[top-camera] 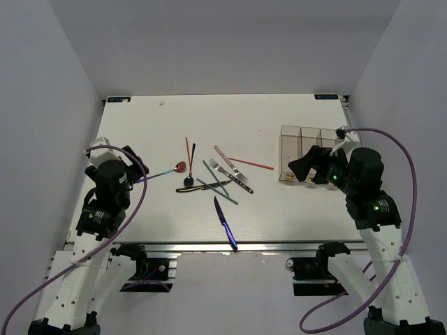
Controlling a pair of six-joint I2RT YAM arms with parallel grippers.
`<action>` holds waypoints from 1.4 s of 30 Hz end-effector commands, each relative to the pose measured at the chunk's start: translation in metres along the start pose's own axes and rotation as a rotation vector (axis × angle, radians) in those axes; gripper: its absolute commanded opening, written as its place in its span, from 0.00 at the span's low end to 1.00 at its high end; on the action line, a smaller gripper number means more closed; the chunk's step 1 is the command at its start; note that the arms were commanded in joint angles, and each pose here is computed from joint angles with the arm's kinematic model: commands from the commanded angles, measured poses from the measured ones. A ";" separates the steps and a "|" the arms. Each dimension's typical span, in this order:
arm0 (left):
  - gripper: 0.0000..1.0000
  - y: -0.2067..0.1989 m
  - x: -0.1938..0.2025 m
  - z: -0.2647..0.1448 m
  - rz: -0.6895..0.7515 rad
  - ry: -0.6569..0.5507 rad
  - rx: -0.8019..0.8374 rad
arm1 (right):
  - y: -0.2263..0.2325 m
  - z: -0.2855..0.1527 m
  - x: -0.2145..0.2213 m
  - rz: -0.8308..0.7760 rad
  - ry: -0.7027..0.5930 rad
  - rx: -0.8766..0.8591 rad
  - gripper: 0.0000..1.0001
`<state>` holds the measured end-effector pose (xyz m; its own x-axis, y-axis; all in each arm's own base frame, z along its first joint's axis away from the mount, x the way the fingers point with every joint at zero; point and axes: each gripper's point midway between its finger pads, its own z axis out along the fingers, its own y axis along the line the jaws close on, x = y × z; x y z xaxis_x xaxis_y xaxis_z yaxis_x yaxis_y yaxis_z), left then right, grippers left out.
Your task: Sort the eating utensils into containers
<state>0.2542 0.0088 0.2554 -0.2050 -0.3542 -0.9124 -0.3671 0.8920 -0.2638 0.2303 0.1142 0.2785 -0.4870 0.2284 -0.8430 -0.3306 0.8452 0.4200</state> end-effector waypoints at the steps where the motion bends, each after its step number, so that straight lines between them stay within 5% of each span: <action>1: 0.98 0.001 -0.001 0.001 0.000 0.000 -0.011 | 0.000 -0.001 -0.014 -0.014 -0.050 0.011 0.89; 6: 0.98 0.000 0.000 0.003 0.002 0.004 -0.012 | 0.035 0.015 -0.019 -0.019 -0.062 -0.218 0.89; 8: 0.98 -0.001 0.001 0.004 0.005 0.009 -0.013 | 0.040 0.048 -0.003 -0.015 0.066 -0.232 0.89; 10: 0.98 -0.001 0.003 0.006 0.010 0.019 -0.015 | 0.037 0.078 -0.011 -0.150 0.082 -0.059 0.89; 11: 0.98 -0.002 0.004 0.006 0.013 0.023 -0.013 | 0.057 0.105 0.029 -0.241 0.222 -0.060 0.89; 13: 0.98 -0.002 0.006 0.007 0.017 0.030 -0.015 | 0.063 0.130 0.024 -0.359 0.252 0.018 0.89; 14: 0.98 -0.002 0.005 0.007 0.016 0.028 -0.016 | 0.056 0.154 0.060 -0.405 0.382 0.059 0.88; 17: 0.98 -0.001 0.004 0.006 0.014 0.023 -0.017 | 0.047 0.195 0.098 -0.501 0.517 0.082 0.70; 18: 0.98 -0.001 0.005 0.006 0.013 0.024 -0.017 | 0.040 0.202 0.108 -0.523 0.556 0.114 0.54; 20: 0.98 -0.001 0.005 0.006 0.012 0.025 -0.013 | 0.036 0.219 0.129 -0.563 0.611 0.130 0.53; 30: 0.98 -0.006 0.008 0.009 0.022 0.041 0.005 | 0.043 0.241 0.157 -0.616 0.655 0.053 0.37; 42: 0.98 -0.008 0.009 0.010 0.024 0.045 0.012 | 0.054 0.263 0.174 -0.665 0.661 -0.017 0.39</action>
<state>0.2633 0.0023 0.2397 -0.2728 -0.3423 -0.8991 -0.3624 0.9023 -0.2335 0.3292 0.3114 0.0575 -0.5925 -0.6241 -0.5093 -0.6961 0.7149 -0.0661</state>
